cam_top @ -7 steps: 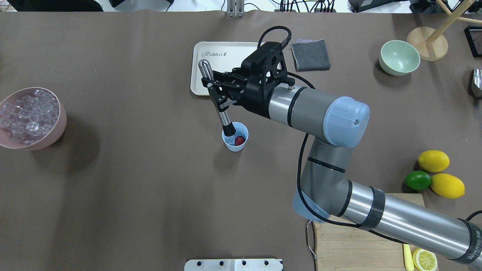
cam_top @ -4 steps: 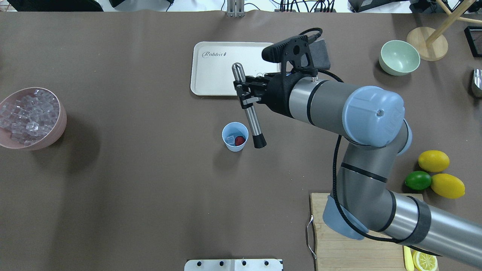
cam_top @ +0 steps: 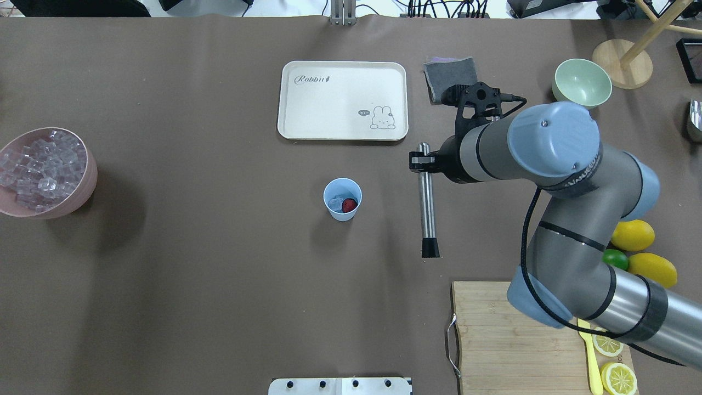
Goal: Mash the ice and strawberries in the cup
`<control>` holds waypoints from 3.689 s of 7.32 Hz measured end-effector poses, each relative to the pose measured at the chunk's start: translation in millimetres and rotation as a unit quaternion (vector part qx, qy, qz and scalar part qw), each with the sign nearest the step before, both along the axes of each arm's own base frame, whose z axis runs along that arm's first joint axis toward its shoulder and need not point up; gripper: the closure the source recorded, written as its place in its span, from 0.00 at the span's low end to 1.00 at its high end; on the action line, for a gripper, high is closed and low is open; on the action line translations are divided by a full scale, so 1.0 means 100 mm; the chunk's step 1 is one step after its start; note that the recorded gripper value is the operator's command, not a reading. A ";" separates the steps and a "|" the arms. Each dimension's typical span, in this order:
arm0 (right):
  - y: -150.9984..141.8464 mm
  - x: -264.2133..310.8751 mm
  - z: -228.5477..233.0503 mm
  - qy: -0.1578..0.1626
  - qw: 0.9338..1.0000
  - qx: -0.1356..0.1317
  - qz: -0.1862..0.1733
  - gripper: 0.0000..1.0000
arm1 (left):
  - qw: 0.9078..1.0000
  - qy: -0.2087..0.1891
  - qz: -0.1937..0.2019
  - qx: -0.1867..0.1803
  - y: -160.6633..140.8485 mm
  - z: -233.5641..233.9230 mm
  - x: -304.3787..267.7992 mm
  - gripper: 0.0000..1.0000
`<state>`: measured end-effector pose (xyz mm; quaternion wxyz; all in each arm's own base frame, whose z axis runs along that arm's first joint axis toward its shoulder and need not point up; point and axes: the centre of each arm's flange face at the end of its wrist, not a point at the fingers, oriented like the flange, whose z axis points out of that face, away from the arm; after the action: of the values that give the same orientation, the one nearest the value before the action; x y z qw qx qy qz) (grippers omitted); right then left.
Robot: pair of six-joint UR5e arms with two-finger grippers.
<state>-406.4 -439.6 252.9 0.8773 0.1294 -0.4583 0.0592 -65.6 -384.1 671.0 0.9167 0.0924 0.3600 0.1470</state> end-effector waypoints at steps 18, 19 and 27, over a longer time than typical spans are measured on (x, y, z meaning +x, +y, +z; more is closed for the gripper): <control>-0.97 0.83 2.49 0.111 0.986 -0.095 -0.081 0.00 | 1.000 0.000 0.000 0.005 -0.02 -0.01 0.00 0.01; -0.99 0.82 2.44 0.109 0.987 -0.092 -0.079 0.00 | 1.000 0.000 -0.001 0.005 -0.02 0.00 0.00 0.01; -1.51 1.99 2.33 0.101 0.989 -0.039 -0.099 0.00 | 1.000 0.000 -0.009 -0.008 -0.10 -0.07 0.00 0.01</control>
<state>-207.1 -590.9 485.8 0.9250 0.0546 -0.3752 -0.0236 -65.7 -394.2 663.7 0.9188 0.0880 0.3602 0.1355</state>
